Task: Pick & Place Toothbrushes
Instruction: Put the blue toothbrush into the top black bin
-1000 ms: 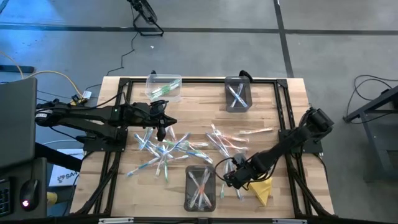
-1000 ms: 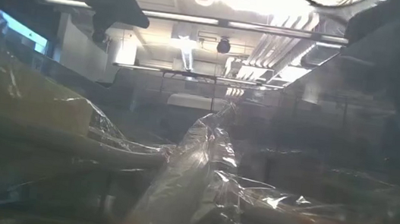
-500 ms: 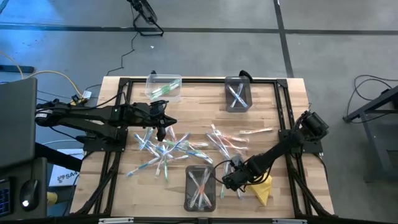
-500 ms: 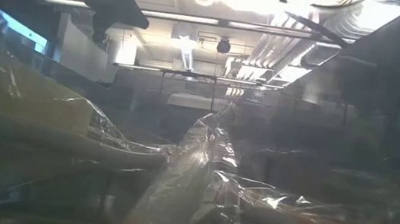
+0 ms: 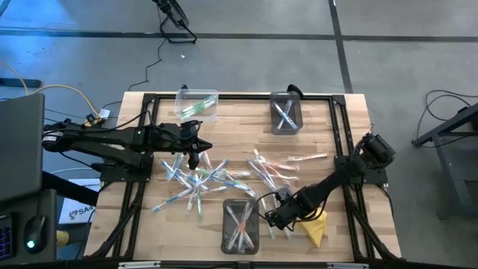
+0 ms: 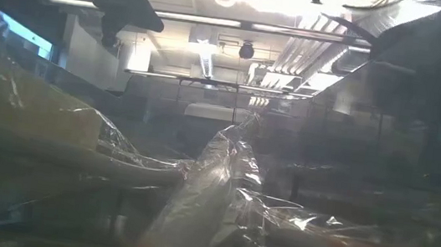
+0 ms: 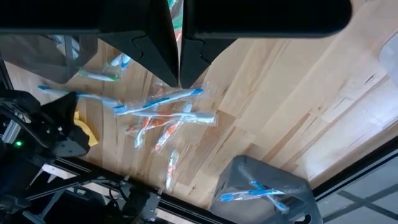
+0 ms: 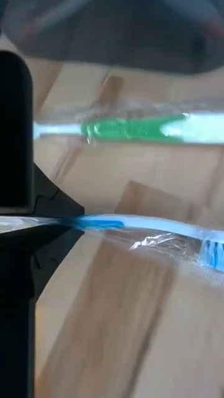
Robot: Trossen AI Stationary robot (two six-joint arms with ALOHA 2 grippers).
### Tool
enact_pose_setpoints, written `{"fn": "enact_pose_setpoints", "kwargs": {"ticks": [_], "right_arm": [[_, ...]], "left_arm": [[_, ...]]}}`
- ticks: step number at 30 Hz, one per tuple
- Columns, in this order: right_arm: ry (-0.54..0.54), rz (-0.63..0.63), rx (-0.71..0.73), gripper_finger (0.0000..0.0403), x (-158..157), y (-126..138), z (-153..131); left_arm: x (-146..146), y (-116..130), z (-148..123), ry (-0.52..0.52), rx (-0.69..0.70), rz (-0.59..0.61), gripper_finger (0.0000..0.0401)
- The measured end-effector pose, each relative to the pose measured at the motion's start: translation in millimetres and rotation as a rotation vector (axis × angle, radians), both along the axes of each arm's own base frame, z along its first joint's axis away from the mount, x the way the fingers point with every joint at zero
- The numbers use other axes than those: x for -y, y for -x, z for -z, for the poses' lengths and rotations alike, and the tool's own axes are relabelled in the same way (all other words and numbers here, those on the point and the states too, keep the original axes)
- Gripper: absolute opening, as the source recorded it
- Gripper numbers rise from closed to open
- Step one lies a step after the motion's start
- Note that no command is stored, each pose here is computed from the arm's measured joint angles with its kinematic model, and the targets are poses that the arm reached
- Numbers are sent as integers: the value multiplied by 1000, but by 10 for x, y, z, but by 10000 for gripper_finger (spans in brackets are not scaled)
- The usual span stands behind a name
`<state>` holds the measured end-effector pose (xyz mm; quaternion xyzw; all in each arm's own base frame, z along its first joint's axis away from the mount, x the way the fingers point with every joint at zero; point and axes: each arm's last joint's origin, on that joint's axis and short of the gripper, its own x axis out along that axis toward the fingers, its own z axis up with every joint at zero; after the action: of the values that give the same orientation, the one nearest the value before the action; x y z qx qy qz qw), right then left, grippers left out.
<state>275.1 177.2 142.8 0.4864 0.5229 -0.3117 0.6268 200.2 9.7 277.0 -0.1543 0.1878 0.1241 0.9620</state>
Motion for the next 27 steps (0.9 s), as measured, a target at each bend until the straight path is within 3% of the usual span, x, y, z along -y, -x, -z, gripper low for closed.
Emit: {"fn": "enact_pose_setpoints", "kwargs": {"ticks": [7, 20, 27], "right_arm": [[9, 10, 18, 4, 63, 86, -220], [-19, 33, 187, 4, 187, 240, -761], [141, 109, 374, 4, 380, 263, -1014]], "left_arm": [[-1, 2, 4, 0, -4, 0, 12], [0, 2, 3, 0, -4, 0, 12], [0, 1, 3, 0, -4, 0, 12]]}}
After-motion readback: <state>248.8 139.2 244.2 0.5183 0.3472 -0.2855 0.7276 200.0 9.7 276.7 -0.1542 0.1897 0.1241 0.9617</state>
